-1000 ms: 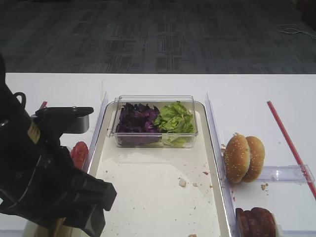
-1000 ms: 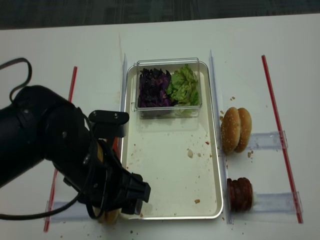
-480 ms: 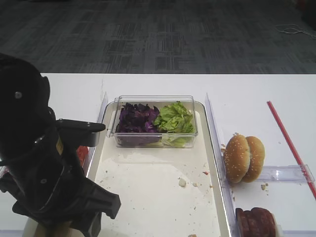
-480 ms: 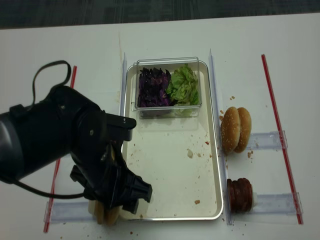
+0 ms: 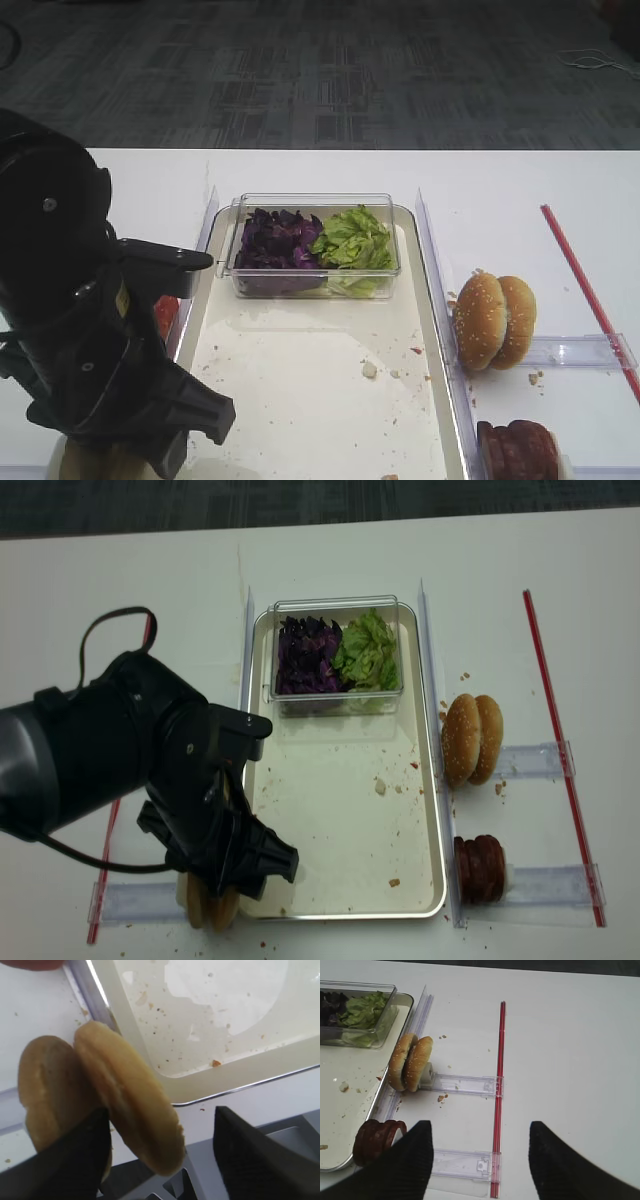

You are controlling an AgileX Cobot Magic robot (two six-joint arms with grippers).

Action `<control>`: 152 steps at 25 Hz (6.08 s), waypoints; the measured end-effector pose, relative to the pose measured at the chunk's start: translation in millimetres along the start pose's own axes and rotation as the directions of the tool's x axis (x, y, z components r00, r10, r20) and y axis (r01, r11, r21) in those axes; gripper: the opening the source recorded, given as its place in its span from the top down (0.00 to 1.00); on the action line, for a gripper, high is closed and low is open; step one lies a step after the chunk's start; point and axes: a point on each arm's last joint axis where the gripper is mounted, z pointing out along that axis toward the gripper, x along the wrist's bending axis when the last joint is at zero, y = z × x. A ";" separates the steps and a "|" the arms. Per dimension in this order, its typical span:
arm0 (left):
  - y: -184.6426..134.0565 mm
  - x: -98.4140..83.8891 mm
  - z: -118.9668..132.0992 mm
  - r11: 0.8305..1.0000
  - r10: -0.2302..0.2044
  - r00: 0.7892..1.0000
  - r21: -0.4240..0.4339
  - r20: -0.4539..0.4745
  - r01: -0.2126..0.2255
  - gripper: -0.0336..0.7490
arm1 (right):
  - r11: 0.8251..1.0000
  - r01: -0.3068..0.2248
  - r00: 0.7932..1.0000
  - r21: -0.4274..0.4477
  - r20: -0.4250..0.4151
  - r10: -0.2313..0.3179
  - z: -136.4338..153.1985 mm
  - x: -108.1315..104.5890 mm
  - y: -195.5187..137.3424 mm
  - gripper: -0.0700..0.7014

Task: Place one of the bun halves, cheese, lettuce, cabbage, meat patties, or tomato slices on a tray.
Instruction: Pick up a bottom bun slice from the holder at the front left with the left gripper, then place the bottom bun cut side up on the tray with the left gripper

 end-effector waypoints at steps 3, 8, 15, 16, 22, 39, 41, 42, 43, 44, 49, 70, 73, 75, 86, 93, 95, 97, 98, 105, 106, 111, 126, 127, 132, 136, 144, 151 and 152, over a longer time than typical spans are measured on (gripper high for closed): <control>0.4 0.3 -0.2 1.000 -0.002 1.000 -0.003 -0.004 0.002 0.45 | 1.000 0.000 1.000 0.000 0.000 0.000 0.0 0.0 0.0 0.31; 1.0 1.7 -0.3 1.000 -0.003 1.000 -0.009 -0.019 0.003 0.49 | 1.000 0.000 1.000 0.000 0.000 0.000 0.0 0.0 0.0 0.31; 1.1 2.0 -0.4 1.000 -0.005 1.000 -0.007 -0.024 0.004 0.54 | 1.000 0.002 1.000 0.000 0.000 -0.002 0.0 0.0 0.0 0.31; 1.1 2.0 -0.4 1.000 -0.005 1.000 -0.007 -0.024 0.004 0.55 | 1.000 0.002 1.000 0.000 0.000 -0.002 0.0 0.0 0.0 0.31; 0.2 2.4 -0.4 1.000 -0.006 1.000 0.002 -0.028 0.006 0.59 | 1.000 0.004 1.000 0.000 0.000 -0.004 0.0 0.0 0.0 0.31; 3.2 3.6 -8.1 1.000 -0.006 0.998 0.010 -0.065 0.006 0.80 | 1.000 0.006 1.000 0.000 0.000 -0.006 0.0 0.0 0.0 0.31; 3.6 3.5 -9.2 1.000 -0.005 0.998 0.011 -0.068 0.006 0.80 | 1.000 0.006 1.000 0.000 0.000 -0.006 0.0 0.0 0.0 0.31; 3.5 3.8 -9.2 1.000 -0.004 0.998 0.013 -0.071 0.005 0.81 | 1.000 0.006 1.000 0.000 0.000 -0.006 0.0 0.0 0.0 0.31; 3.5 3.9 -9.2 1.000 -0.003 0.997 0.013 -0.072 0.004 0.81 | 1.000 0.006 1.000 0.000 0.000 -0.006 0.0 0.0 0.0 0.31; 3.7 4.0 -9.5 1.000 -0.002 0.997 0.012 -0.074 0.003 0.81 | 1.000 0.006 1.000 0.000 0.000 -0.006 0.0 0.0 0.0 0.31; 3.2 4.4 -9.5 1.000 -0.002 0.997 0.018 -0.078 0.003 0.81 | 1.000 0.006 1.000 0.000 0.000 -0.006 0.0 0.0 0.0 0.31; 9.4 -0.5 -21.4 1.000 -0.009 0.998 0.001 -0.056 0.009 0.82 | 1.000 0.006 1.000 0.002 0.000 -0.006 0.0 0.0 -0.2 0.31; 11.2 -1.6 -26.4 1.000 -0.001 0.998 0.001 -0.056 0.001 0.82 | 1.000 0.006 1.000 0.002 0.000 -0.006 0.0 0.0 -0.2 0.31; 12.8 -3.1 -30.6 1.000 0.003 0.999 0.000 -0.049 -0.003 0.82 | 1.000 0.006 1.000 0.002 0.000 -0.006 0.0 0.0 -0.2 0.31; 30.4 -21.8 -67.3 0.991 0.096 0.992 -0.096 0.078 -0.089 0.82 | 1.000 0.006 1.000 0.002 0.000 -0.006 0.0 0.0 -0.2 0.31; 30.3 -23.4 -68.4 0.989 0.124 0.988 -0.097 0.091 -0.115 0.83 | 1.000 0.006 1.000 0.002 0.000 -0.006 0.0 0.0 -0.2 0.31; 30.2 -24.1 -68.4 0.986 0.142 0.985 -0.099 0.097 -0.133 0.83 | 1.000 0.006 1.000 0.002 0.000 -0.006 0.0 0.0 -0.2 0.31; 30.4 -24.6 -68.5 0.983 0.164 0.981 -0.104 0.101 -0.154 0.83 | 1.000 0.006 1.000 0.002 0.000 -0.006 0.0 0.0 -0.2 0.31; 30.8 -25.3 -68.6 0.979 0.184 0.977 -0.112 0.105 -0.173 0.83 | 1.000 0.006 1.000 0.002 0.000 -0.006 0.0 0.0 -0.2 0.31; 41.2 -22.2 -68.3 0.965 0.258 0.913 -0.134 0.317 -0.227 0.83 | 1.000 0.006 1.000 0.002 0.000 -0.006 0.0 0.0 -0.2 0.31; 45.4 -18.7 -66.2 0.967 0.253 0.902 -0.131 0.349 -0.220 0.83 | 1.000 0.006 1.000 0.002 0.000 -0.006 0.0 0.0 -0.2 0.31; 62.4 -5.0 -51.6 0.966 0.256 0.814 -0.099 0.521 -0.240 0.83 | 1.000 0.006 1.000 0.002 0.000 -0.006 0.0 0.0 -0.2 0.31; 103.0 13.6 30.2 0.966 0.206 0.720 -0.022 0.662 -0.257 0.83 | 1.000 0.004 1.000 0.002 0.000 -0.004 0.0 0.0 -0.2 0.31; 103.6 13.8 34.0 0.964 0.210 0.719 -0.020 0.663 -0.264 0.83 | 1.000 0.004 1.000 0.002 0.000 -0.004 0.0 0.0 -0.2 0.31; 104.8 14.2 41.7 0.957 0.230 0.711 -0.023 0.665 -0.288 0.83 | 1.000 0.004 1.000 0.002 0.000 -0.004 0.0 0.0 -0.2 0.31; 105.6 14.1 40.9 0.956 0.239 0.709 -0.031 0.664 -0.292 0.83 | 1.000 0.004 1.000 0.002 0.000 -0.004 0.0 0.0 -0.2 0.31; 106.2 14.2 41.1 0.956 0.241 0.711 -0.037 0.660 -0.290 0.83 | 1.000 0.004 1.000 0.002 0.000 -0.004 0.0 0.0 -0.2 0.31; 110.8 15.4 42.6 0.961 0.251 0.731 -0.071 0.634 -0.268 0.83 | 1.000 0.004 1.000 0.002 0.000 -0.004 0.0 0.0 -0.2 0.31; 111.4 15.5 42.8 0.961 0.253 0.734 -0.077 0.631 -0.266 0.83 | 1.000 0.004 1.000 0.002 0.000 -0.004 0.0 0.0 -0.2 0.31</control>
